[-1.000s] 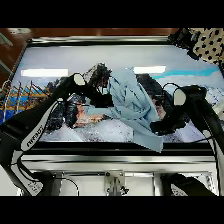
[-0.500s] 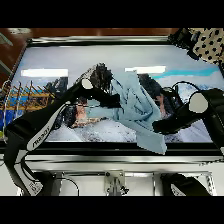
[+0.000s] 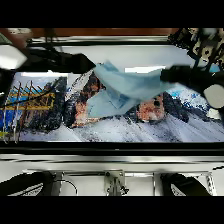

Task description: Fold the shirts.

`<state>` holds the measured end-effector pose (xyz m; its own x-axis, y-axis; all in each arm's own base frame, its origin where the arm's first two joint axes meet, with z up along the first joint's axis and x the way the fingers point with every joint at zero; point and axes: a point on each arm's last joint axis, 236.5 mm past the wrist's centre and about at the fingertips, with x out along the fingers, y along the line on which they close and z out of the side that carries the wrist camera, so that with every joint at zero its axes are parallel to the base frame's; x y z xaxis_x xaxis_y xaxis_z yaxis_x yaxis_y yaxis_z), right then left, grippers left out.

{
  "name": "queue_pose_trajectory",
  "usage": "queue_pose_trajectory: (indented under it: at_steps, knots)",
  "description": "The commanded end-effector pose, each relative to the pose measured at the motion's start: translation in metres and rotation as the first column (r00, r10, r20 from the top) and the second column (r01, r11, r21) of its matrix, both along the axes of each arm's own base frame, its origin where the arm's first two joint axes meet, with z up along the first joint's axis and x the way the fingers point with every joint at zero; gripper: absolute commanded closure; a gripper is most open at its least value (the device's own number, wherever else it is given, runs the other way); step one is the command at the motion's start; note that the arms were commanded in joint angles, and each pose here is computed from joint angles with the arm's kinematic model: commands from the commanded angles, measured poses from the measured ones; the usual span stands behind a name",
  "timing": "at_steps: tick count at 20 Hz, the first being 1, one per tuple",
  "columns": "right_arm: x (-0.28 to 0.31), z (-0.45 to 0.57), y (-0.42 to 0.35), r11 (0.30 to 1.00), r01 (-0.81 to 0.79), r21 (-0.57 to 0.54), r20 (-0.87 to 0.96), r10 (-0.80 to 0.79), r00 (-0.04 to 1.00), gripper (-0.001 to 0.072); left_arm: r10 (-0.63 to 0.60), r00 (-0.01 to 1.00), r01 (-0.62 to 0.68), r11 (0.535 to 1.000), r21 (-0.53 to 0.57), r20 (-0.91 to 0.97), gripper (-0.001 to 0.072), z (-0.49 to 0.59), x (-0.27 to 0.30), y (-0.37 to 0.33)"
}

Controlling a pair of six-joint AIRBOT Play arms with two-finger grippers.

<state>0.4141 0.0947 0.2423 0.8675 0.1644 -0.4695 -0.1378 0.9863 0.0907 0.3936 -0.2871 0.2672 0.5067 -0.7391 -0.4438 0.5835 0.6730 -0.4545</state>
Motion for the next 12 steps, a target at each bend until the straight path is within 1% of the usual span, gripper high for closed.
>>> queue_pose_trajectory:
  at_steps: [1,2,4,6,8,9,11,12]
  knots:
    - [0.011,0.134,0.021,0.978,-0.081,0.195,0.352,0.008,0.936,0.0643,-0.022,0.986,0.039,0.994,-0.1,0.162,0.0649,0.094,-0.079,0.005]
    - [0.004,0.14,0.03,0.971,-0.114,0.209,0.319,0.042,0.947,0.0643,-0.071,0.984,0.091,0.989,-0.12,0.16,0.0649,0.101,-0.102,-0.01]
    - [-0.018,0.13,0.044,0.97,-0.179,0.165,0.204,0.144,0.968,0.0643,-0.178,0.976,0.195,0.972,-0.132,0.125,0.0648,0.096,-0.138,-0.045]
    - [-0.046,0.094,0.041,0.976,-0.186,0.11,-0.005,0.188,0.982,0.0643,-0.263,0.963,0.268,0.957,-0.111,0.06,0.0648,0.07,-0.16,-0.079]
    - [-0.074,0.044,0.023,0.988,-0.148,0.049,-0.248,0.155,0.956,0.0643,-0.309,0.951,0.308,0.949,-0.062,-0.006,0.0648,0.027,-0.168,-0.108]
    - [-0.087,0.022,0.015,0.99,-0.138,0.014,-0.352,0.134,0.926,0.0643,-0.308,0.951,0.308,0.951,-0.013,-0.024,0.0648,0.001,-0.163,-0.118]
    - [-0.102,-0.015,-0.003,0.992,-0.113,-0.061,-0.498,0.068,0.864,0.0642,-0.292,0.952,0.297,0.954,0.049,-0.088,0.0641,-0.049,-0.149,-0.131]
    - [-0.103,-0.031,-0.014,0.991,-0.09,-0.101,-0.536,0.022,0.844,0.0642,-0.285,0.949,0.296,0.952,0.074,-0.134,0.0483,-0.074,-0.143,-0.137]
